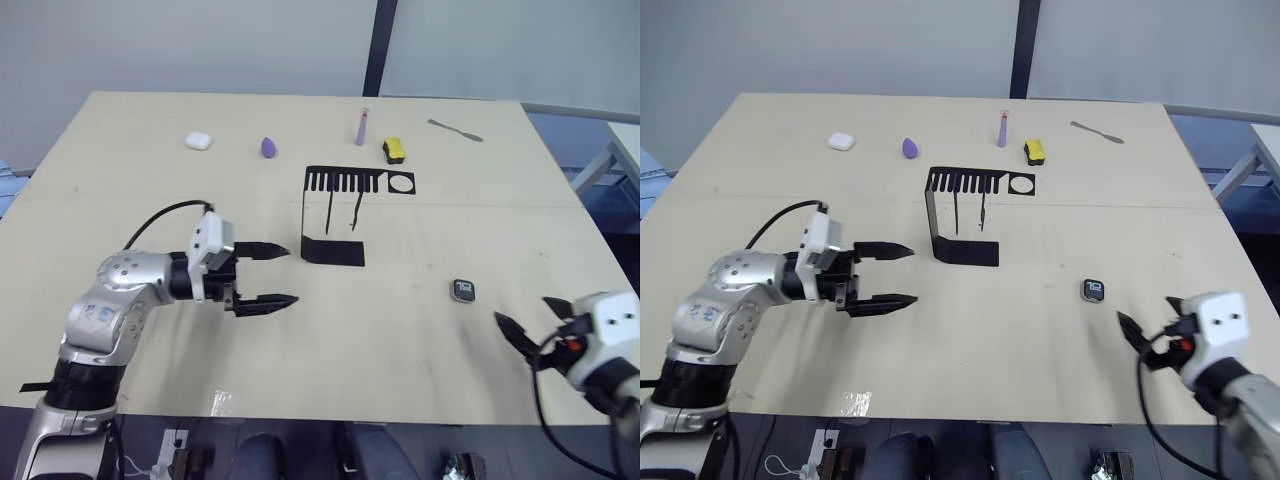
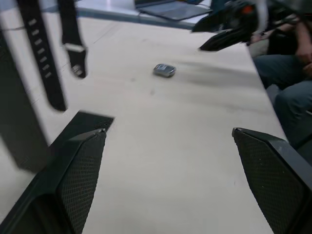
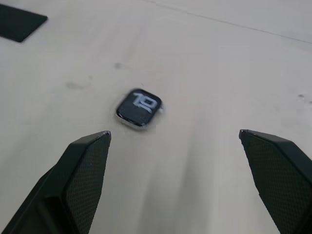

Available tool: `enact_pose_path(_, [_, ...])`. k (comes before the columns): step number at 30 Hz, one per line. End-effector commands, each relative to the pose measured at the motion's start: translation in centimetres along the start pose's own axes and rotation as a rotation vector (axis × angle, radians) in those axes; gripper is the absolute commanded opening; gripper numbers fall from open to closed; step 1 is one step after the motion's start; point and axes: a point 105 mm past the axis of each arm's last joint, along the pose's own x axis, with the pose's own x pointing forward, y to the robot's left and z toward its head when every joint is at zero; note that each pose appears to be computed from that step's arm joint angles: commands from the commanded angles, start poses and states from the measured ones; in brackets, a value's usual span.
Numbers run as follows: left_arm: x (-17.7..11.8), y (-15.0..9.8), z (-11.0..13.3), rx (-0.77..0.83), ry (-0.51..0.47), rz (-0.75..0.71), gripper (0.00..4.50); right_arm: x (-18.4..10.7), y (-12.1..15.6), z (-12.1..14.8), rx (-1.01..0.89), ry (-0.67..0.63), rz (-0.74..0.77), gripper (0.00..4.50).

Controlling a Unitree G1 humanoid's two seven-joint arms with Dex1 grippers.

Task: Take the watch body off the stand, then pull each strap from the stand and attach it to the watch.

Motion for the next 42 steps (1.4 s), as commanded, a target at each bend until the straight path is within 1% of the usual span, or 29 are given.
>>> enact_pose_path(1, [-2.8, 1.2, -1.2, -0.022, 0.028, 0.127, 4.50, -2.8, -2.4, 1.2, -0.029, -0.030, 0.029, 4.48])
enact_pose_path(4, [-6.1, 2.3, -1.7, -0.084, 0.033, 0.236, 4.50, -5.2, -3.3, 1.1, -0.037, 0.006, 0.085, 4.48])
enact_pose_path(7, [-9.3, 3.4, -2.5, -0.081, 0.082, 0.346, 4.50, -6.8, -4.0, 0.8, -0.033, 0.035, 0.098, 4.48])
enact_pose_path(9, [-10.0, 3.9, -1.9, -0.071, 0.068, 0.387, 4.50, -6.9, -3.7, 1.0, -0.034, 0.030, 0.121, 4.48])
enact_pose_path(11, [-9.1, 4.0, -1.1, -0.028, 0.040, 0.379, 4.50, -6.2, -2.7, 1.6, -0.038, 0.003, 0.161, 4.48])
enact_pose_path(13, [-7.2, 3.9, -0.5, 0.071, 0.036, 0.379, 4.50, -5.0, -1.4, 2.5, -0.043, -0.040, 0.209, 4.48])
enact_pose_path(15, [-5.0, 3.4, 0.5, 0.104, -0.017, 0.372, 4.50, -3.8, 0.3, 3.8, -0.044, -0.096, 0.268, 4.48])
enact_pose_path(17, [-3.3, 2.9, 1.3, 0.084, -0.075, 0.387, 4.50, -2.9, 2.2, 5.0, -0.035, -0.145, 0.329, 4.48])
enact_pose_path(19, [-1.8, 2.5, 1.6, 0.064, -0.095, 0.409, 4.50, -2.2, 4.6, 6.1, -0.056, -0.175, 0.415, 4.48])
enact_pose_path(21, [-0.9, 2.4, 1.7, 0.046, -0.107, 0.438, 4.50, -1.5, 6.8, 7.3, -0.077, -0.213, 0.484, 4.48])
enact_pose_path(25, [1.1, 3.4, 1.8, 0.002, -0.121, 0.572, 4.50, -0.2, 10.4, 10.1, -0.078, -0.308, 0.590, 4.48])
enact_pose_path(27, [2.1, 3.6, 2.2, 0.005, -0.126, 0.600, 4.50, 0.4, 11.8, 11.1, -0.046, -0.343, 0.639, 4.48])
enact_pose_path(30, [2.6, 4.2, 2.2, 0.006, -0.130, 0.651, 4.50, 1.2, 13.1, 11.9, 0.002, -0.372, 0.679, 4.48])
enact_pose_path(33, [3.4, 4.5, 1.9, -0.009, -0.128, 0.649, 4.50, 2.0, 14.2, 12.3, 0.016, -0.387, 0.703, 4.48])
enact_pose_path(38, [4.7, 4.2, 1.5, -0.004, -0.108, 0.606, 4.50, 3.1, 14.8, 12.6, 0.009, -0.396, 0.702, 4.48])
enact_pose_path(42, [4.9, 4.0, 1.4, 0.005, -0.099, 0.595, 4.50, 3.6, 14.8, 12.5, -0.010, -0.394, 0.692, 4.48])
